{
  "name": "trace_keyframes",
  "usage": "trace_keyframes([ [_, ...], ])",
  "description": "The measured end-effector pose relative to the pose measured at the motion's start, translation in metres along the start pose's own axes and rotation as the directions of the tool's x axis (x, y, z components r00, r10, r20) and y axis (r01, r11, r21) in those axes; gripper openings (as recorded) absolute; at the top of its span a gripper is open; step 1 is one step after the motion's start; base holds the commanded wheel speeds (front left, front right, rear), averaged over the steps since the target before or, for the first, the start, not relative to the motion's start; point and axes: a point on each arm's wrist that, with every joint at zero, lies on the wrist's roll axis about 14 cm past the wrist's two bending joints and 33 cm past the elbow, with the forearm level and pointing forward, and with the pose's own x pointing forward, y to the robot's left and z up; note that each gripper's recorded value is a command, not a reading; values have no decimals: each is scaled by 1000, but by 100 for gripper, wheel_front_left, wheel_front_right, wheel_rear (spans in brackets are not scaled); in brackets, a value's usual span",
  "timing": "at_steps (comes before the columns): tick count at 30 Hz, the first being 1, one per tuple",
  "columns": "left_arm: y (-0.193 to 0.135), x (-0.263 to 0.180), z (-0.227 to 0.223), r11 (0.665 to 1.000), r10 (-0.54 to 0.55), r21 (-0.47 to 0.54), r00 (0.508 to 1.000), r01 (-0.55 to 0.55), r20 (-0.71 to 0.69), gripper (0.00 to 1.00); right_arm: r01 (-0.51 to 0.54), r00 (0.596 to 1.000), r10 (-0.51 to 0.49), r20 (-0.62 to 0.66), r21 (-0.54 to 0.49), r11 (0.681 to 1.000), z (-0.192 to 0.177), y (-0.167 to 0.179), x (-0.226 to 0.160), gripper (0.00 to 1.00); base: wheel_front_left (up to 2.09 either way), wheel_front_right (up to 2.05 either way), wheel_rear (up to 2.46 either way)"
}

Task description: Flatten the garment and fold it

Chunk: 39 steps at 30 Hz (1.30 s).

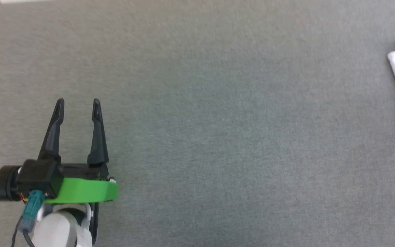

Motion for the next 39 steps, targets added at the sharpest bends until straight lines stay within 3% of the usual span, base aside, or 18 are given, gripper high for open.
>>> trace_keyframes([
  [6, 9, -24, 22, 998, 54, 30, 998, -55, 38, 100, -93, 976, 66, 210, 124, 988, 42, 39, -30, 100, 0, 0, 0],
  [16, 11, -66, 55, 995, 87, 46, 992, -92, 90, 100, -243, 873, 51, 486, 340, 909, 93, 98, -123, 100, 0, 0, 0],
  [22, 4, -83, 67, 995, 79, 44, 990, -84, 113, 100, -332, 844, 107, 525, 355, 874, 96, 132, -162, 100, 0, 0, 0],
  [30, -6, -95, 73, 997, 64, 35, 988, -69, 141, 100, -357, 808, 125, 576, 309, 881, 95, 145, -187, 100, 0, 0, 0],
  [39, -16, -100, 66, 999, 37, 13, 992, -39, 121, 100, -348, 813, 112, 572, 323, 880, 71, 144, -195, 100, 0, 0, 0],
])
